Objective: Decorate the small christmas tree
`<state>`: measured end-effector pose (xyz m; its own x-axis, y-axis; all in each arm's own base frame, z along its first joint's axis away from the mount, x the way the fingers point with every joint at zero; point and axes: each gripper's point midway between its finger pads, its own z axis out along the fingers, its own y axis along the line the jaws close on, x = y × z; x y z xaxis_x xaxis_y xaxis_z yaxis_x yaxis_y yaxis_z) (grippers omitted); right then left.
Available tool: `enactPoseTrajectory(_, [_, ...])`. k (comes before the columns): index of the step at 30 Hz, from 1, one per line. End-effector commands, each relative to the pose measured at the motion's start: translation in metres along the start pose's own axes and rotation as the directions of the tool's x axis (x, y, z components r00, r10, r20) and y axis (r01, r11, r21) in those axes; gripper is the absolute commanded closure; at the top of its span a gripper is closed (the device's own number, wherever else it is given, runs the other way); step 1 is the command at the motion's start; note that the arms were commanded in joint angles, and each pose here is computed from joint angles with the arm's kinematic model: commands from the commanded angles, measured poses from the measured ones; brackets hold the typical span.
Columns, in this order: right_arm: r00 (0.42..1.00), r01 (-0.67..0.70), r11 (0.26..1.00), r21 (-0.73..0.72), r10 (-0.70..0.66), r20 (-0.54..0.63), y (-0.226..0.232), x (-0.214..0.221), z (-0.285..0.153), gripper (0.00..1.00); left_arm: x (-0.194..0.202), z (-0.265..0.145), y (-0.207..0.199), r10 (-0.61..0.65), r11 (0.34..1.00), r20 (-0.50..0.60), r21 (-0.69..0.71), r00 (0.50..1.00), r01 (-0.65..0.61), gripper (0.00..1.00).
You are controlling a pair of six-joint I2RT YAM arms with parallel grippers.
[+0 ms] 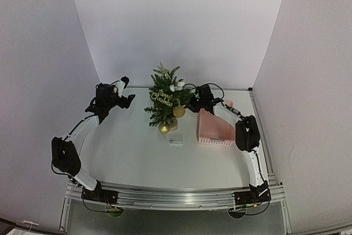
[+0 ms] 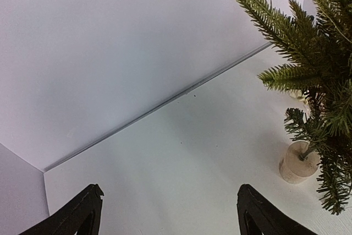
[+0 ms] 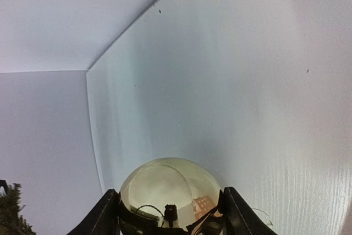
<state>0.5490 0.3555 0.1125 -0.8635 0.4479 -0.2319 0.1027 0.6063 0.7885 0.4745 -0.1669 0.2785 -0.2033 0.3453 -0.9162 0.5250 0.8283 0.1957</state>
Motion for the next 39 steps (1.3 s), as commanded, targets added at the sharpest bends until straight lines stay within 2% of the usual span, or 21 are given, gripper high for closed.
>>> enactPoseTrajectory(1, [0.98, 0.045, 0.997, -0.058, -0.033, 0.198, 0.051, -0.05, -0.054, 0.59, -0.028, -0.018, 0.002, 0.014, 1.0, 0.091, -0.003, 0.996, -0.014, 0.15])
enactPoseTrajectory(9, [0.874, 0.151, 0.988, 0.019, -0.142, 0.465, 0.084, -0.103, -0.134, 0.61, -0.047, -0.028, -0.001, 0.023, 1.0, 0.152, 0.018, 0.988, -0.026, 0.16])
enactPoseTrajectory(13, [0.806, 0.212, 0.976, 0.045, -0.201, 0.557, 0.11, -0.115, -0.178, 0.62, -0.061, -0.036, -0.002, 0.02, 0.999, 0.187, 0.029, 0.982, -0.026, 0.16])
enactPoseTrajectory(17, [0.764, 0.261, 0.965, 0.032, -0.226, 0.604, 0.136, -0.116, -0.215, 0.62, -0.078, -0.046, -0.007, 0.016, 0.998, 0.231, 0.056, 0.973, -0.03, 0.16])
enactPoseTrajectory(25, [0.795, 0.377, 0.919, -0.116, -0.257, 0.549, 0.187, -0.081, -0.249, 0.63, -0.087, -0.057, -0.018, 0.012, 0.992, 0.266, 0.119, 0.964, -0.045, 0.16])
enactPoseTrajectory(29, [0.782, 0.466, 0.866, -0.182, -0.306, 0.543, 0.219, -0.06, -0.267, 0.63, -0.1, -0.068, -0.033, 0.015, 0.977, 0.312, 0.199, 0.95, -0.081, 0.16])
enactPoseTrajectory(35, [0.812, 0.44, 0.861, -0.256, -0.259, 0.523, 0.227, -0.038, -0.28, 0.63, -0.113, -0.082, -0.049, -0.011, 0.952, 0.365, 0.288, 0.931, -0.102, 0.16])
enactPoseTrajectory(39, [0.808, 0.494, 0.81, -0.317, -0.292, 0.511, 0.25, -0.015, -0.288, 0.63, -0.122, -0.09, -0.062, -0.039, 0.922, 0.399, 0.369, 0.916, -0.122, 0.19])
